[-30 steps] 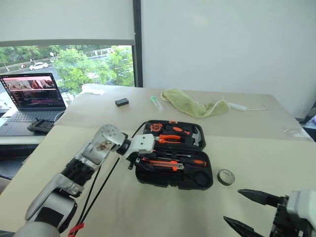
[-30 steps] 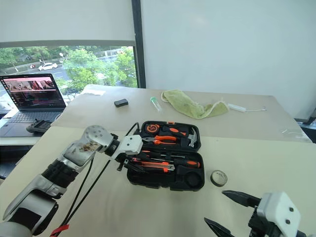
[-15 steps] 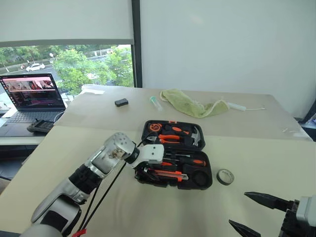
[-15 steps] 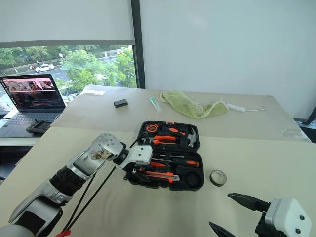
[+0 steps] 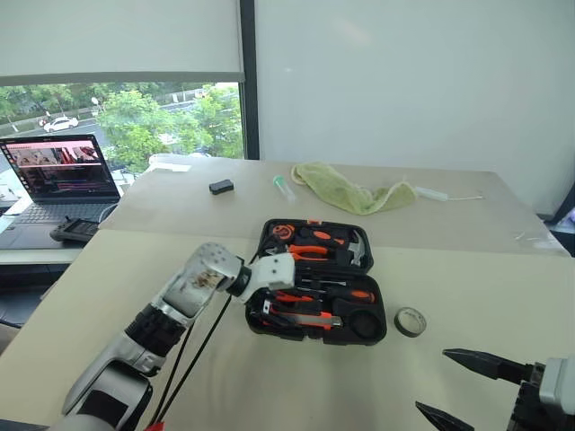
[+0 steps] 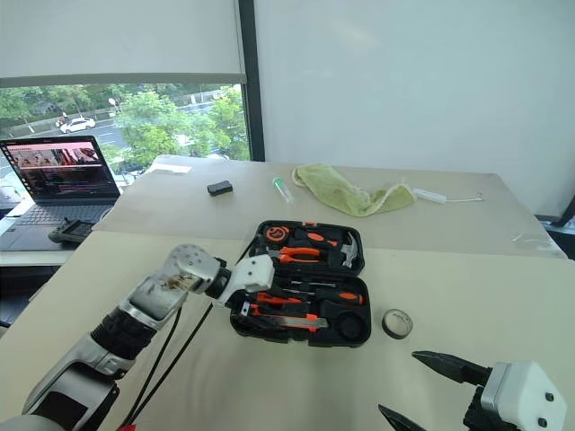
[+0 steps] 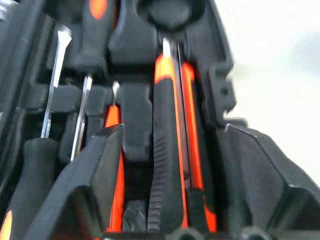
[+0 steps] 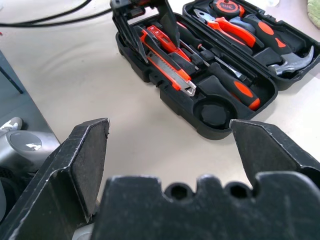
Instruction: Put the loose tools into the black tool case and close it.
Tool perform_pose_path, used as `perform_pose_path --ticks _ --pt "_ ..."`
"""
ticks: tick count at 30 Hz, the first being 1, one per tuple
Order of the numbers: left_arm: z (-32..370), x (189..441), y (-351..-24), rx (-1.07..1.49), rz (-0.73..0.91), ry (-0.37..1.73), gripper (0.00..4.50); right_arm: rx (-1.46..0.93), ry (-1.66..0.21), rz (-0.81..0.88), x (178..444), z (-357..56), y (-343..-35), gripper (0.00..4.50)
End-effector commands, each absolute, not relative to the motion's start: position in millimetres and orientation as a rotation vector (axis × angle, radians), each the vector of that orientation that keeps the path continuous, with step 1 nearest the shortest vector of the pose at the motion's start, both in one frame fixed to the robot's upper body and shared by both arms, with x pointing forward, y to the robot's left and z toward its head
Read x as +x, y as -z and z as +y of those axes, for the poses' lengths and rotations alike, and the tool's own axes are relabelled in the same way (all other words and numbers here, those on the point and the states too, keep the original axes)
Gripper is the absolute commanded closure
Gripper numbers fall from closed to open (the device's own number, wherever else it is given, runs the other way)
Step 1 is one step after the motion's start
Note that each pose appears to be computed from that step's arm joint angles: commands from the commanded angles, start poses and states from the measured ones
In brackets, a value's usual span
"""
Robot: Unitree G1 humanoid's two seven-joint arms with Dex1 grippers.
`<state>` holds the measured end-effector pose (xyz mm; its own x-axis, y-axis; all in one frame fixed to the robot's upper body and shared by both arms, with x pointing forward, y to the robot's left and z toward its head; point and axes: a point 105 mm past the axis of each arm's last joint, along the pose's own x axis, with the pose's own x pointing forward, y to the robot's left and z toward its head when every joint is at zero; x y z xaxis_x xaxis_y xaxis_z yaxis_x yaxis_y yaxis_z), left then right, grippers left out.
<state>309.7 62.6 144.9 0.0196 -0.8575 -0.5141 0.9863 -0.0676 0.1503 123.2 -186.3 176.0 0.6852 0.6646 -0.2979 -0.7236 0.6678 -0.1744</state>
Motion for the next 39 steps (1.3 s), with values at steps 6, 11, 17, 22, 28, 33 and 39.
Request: perform_pose_path --ticks 6,11,17,22,28,33,39 --pt "58.9 316.9 -125.8 0.333 0.179 1.449 4.48 -0.303 -0.798 0.163 128.1 -179.9 -181.7 0.00" --pt "64.6 320.0 -81.5 0.372 0.248 1.359 4.48 -0.310 -0.794 0.160 127.7 -180.8 -183.7 0.00" --pt "68.1 305.4 -43.4 0.433 0.300 1.379 4.48 -0.308 -0.787 0.168 129.7 -181.4 -184.5 0.00" --pt "68.4 298.8 -29.9 0.484 0.274 1.388 4.48 -0.272 -0.769 0.222 136.2 -179.7 -177.0 0.00" --pt "66.2 306.8 -83.5 0.315 0.127 1.334 4.48 -0.292 -0.661 0.214 161.9 -183.9 -177.1 0.00" --pt "83.3 287.7 -156.4 0.194 0.045 1.452 4.48 -0.308 -0.593 0.333 189.6 -195.9 -163.4 0.00" --pt "87.1 260.3 -190.0 0.210 0.093 1.557 2.68 -0.372 -0.543 0.500 217.3 -218.9 -150.0 0.00"
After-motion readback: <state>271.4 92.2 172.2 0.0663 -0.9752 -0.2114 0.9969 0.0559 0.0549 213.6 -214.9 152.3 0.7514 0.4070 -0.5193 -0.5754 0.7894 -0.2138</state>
